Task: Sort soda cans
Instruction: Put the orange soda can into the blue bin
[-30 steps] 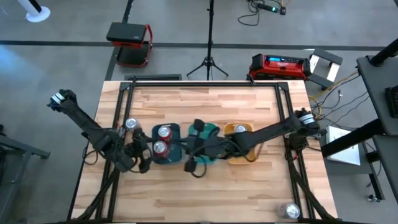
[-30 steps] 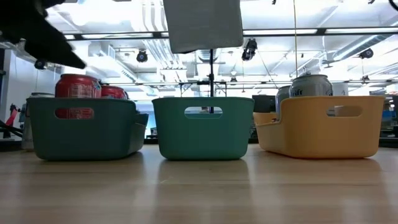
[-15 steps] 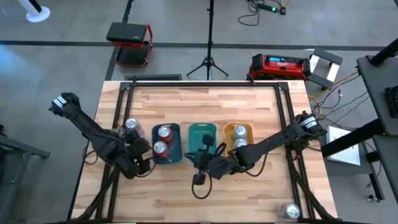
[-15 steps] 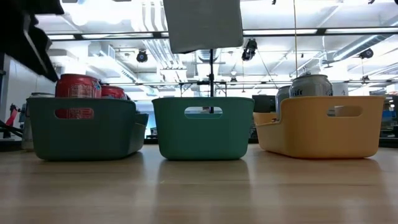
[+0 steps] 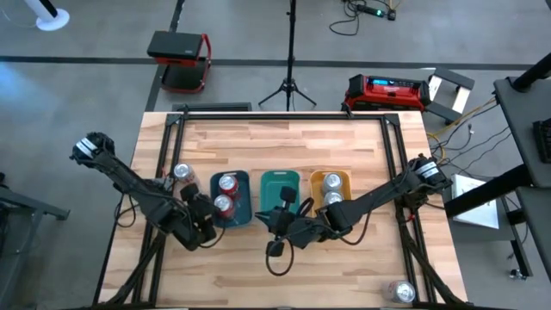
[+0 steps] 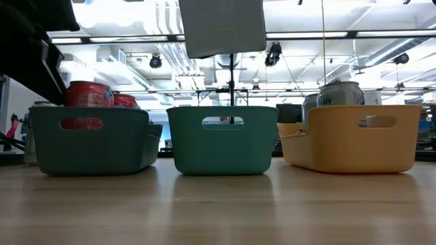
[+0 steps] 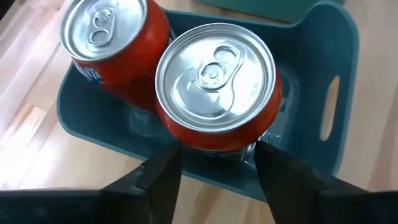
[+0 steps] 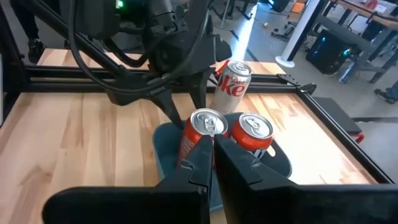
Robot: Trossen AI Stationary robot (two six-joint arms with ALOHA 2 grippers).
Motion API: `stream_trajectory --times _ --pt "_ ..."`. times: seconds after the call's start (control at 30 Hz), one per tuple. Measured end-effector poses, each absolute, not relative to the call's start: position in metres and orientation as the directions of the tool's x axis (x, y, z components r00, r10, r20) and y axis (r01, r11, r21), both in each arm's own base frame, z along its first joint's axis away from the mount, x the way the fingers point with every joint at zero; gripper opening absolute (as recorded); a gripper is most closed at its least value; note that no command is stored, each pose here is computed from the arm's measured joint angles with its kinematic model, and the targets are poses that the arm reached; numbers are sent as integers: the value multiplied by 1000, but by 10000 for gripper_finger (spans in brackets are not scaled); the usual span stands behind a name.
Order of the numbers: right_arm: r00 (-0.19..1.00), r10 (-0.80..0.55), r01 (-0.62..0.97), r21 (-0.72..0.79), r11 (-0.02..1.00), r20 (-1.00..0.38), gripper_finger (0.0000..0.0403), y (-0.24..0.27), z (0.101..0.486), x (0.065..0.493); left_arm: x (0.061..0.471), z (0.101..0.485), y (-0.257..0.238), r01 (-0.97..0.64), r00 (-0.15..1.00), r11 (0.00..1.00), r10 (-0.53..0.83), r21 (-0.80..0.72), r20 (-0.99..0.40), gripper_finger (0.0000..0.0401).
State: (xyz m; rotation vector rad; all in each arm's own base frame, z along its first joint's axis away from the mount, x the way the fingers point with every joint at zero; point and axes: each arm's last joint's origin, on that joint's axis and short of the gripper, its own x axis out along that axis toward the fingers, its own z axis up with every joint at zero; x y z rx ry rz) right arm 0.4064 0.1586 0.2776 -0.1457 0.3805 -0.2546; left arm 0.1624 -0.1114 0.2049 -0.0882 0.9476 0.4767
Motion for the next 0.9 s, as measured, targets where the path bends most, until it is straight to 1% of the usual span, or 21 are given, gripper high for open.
stream_trajectory --times 0.13,0.4,0.57,0.73,0.9 --pt "898 -270 218 -182 959 -348 12 159 278 406 166 202 -110 -443 471 887 353 130 -808 158" --pt "898 -270 218 -181 959 -348 12 159 278 406 169 199 -111 -450 453 887 328 106 -829 117" --pt "898 -269 217 -181 959 -349 12 159 278 406 173 200 -112 -451 498 887 343 100 -796 100" --pt "899 -263 211 -180 961 -351 12 160 277 406 172 200 -111 -449 489 886 352 116 -798 79" --pt "894 -265 209 -187 960 -360 12 159 276 406 172 200 -111 -450 483 885 357 123 -800 77"
